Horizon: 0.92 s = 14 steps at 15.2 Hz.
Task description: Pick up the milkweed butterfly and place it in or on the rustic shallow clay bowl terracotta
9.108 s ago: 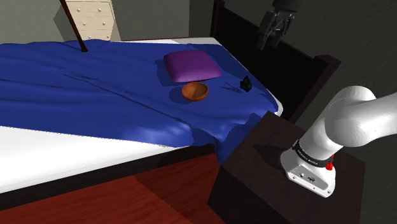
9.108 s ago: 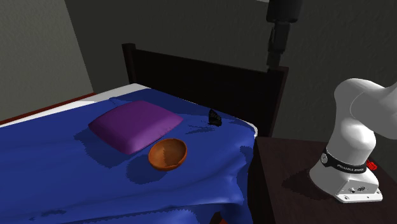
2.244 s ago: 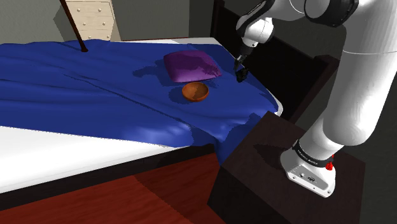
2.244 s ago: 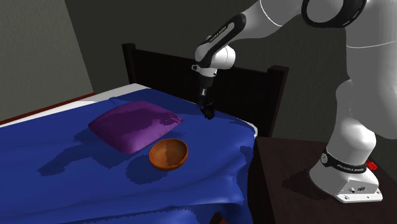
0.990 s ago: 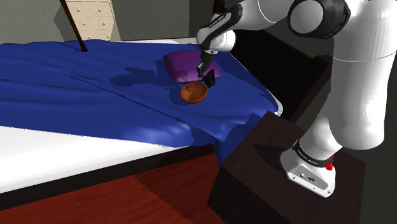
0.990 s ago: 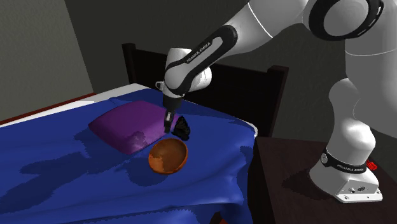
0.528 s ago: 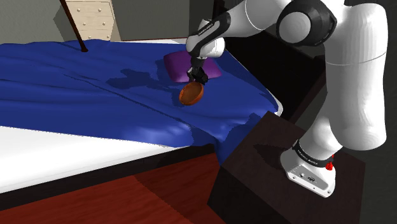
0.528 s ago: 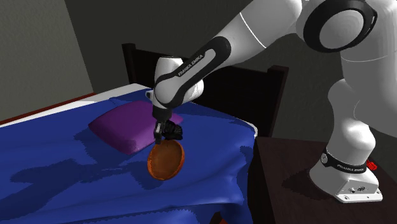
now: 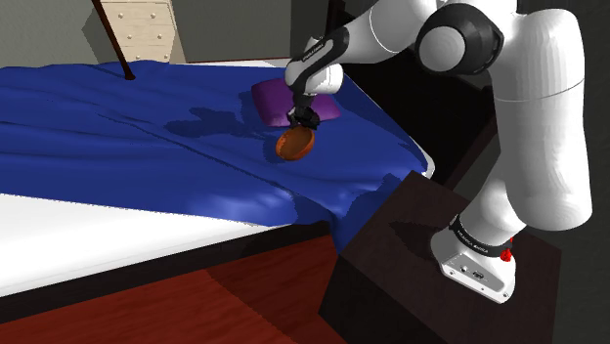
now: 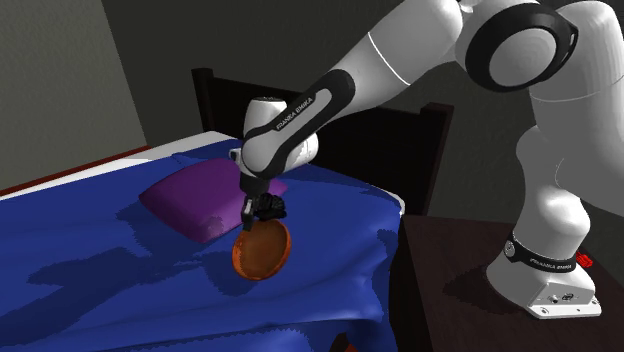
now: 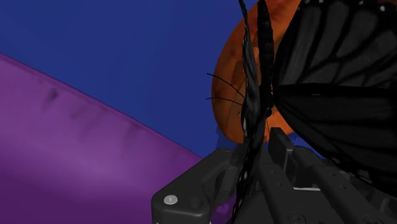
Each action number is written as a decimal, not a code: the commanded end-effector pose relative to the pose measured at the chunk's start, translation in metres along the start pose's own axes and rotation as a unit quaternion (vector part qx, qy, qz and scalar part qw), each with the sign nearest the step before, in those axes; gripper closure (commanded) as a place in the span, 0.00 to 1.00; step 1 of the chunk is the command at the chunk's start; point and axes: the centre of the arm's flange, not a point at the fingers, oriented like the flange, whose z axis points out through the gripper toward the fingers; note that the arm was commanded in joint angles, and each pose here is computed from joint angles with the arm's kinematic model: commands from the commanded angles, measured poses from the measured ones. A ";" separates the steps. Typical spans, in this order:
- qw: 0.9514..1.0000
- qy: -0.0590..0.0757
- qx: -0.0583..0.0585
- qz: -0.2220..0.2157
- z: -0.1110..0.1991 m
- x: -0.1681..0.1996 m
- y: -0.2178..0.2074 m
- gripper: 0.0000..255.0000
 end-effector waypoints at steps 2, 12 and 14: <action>1.000 -0.008 0.005 -0.003 0.008 -0.004 -0.007 1.00; 1.000 -0.008 0.005 -0.003 -0.018 -0.004 -0.007 0.00; 1.000 -0.008 0.005 -0.003 -0.042 -0.003 -0.007 0.00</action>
